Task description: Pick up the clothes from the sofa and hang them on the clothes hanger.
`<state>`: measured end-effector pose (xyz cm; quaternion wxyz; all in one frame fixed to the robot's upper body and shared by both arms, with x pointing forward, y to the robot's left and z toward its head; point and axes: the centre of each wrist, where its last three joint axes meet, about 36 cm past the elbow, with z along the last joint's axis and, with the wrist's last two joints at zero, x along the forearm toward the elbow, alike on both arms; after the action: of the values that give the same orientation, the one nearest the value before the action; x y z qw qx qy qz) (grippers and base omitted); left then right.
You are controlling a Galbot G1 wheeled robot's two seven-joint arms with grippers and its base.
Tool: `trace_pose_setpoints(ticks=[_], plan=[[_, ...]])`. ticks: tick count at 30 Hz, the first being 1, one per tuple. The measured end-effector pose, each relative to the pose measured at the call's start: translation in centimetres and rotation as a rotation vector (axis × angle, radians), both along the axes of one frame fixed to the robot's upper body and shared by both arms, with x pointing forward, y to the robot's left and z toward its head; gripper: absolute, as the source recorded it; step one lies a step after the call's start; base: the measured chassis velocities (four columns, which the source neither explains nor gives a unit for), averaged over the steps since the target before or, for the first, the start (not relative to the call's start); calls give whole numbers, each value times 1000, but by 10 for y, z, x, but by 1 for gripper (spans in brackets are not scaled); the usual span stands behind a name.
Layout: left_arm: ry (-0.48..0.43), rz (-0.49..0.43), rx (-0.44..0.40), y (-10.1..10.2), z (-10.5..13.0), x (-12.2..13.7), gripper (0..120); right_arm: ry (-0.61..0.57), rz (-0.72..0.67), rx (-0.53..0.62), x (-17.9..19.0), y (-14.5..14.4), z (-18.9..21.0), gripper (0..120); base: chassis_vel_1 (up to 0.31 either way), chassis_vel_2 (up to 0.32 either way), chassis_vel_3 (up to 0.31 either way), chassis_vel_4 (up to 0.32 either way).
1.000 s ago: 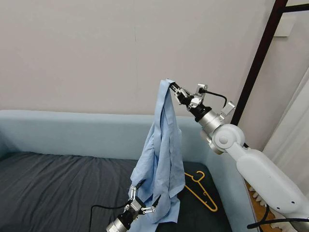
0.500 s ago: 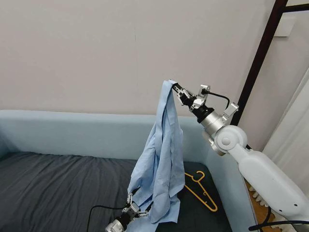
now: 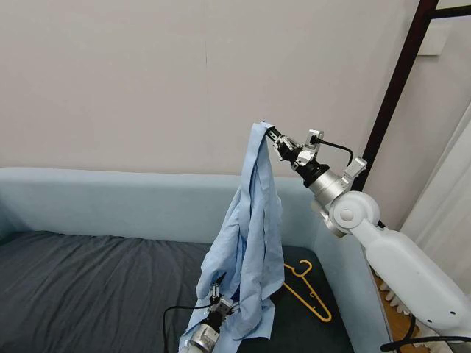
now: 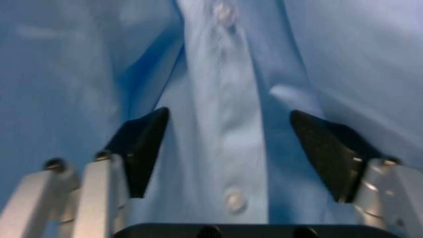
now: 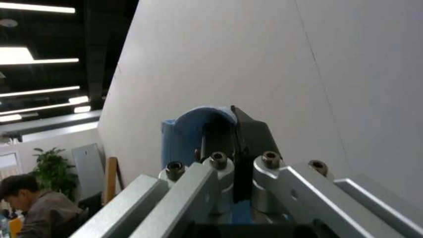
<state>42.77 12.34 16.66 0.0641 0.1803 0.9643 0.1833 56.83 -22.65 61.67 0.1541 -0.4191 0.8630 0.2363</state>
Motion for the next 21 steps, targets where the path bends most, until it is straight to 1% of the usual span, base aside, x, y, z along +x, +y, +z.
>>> trace_pose_setpoints(ticks=[1,2,5,6,7,10,11,12,14,16,17,18,19,20,21], plan=[[0,3,-11,-7,1,-2,65,1,1,0,0,0,-1,0,0,0,0,0],[0,3,-11,-7,1,-2,65,1,1,0,0,0,-1,0,0,0,0,0],[-9,2,-17,-10,3,-7,51,3,2,1,-1,0,-2,0,0,0,0,0],[-11,1,-17,-9,3,-9,48,3,2,1,-1,0,-2,0,0,0,0,0],[-11,1,-17,-9,3,-9,48,3,2,1,-1,0,-2,0,0,0,0,0],[-18,2,-16,-4,4,-14,33,3,2,1,-1,0,-2,0,0,0,0,0],[-18,2,-16,-4,4,-14,33,3,2,1,-1,0,-2,0,0,0,0,0],[-19,3,-18,-2,4,-14,30,4,1,1,-1,0,-2,0,0,0,0,0],[-21,7,-28,-1,4,-14,19,5,1,1,0,0,-3,0,0,0,0,0],[-19,10,-41,-2,3,-13,12,7,-1,0,1,0,-4,0,0,0,0,0],[-19,10,-41,-2,3,-13,12,7,-1,0,1,0,-4,0,0,0,0,0],[-21,11,-49,-2,3,-13,6,8,-3,-2,1,0,-5,0,0,0,0,0],[-24,11,-58,-1,3,-13,3,8,-10,-5,3,-1,-6,0,0,0,0,0],[-31,6,-67,1,5,-14,0,9,-21,-11,4,-2,-7,0,0,0,0,0],[-45,-10,-81,6,10,-17,0,11,-45,-21,7,-4,-8,0,0,0,0,0]])
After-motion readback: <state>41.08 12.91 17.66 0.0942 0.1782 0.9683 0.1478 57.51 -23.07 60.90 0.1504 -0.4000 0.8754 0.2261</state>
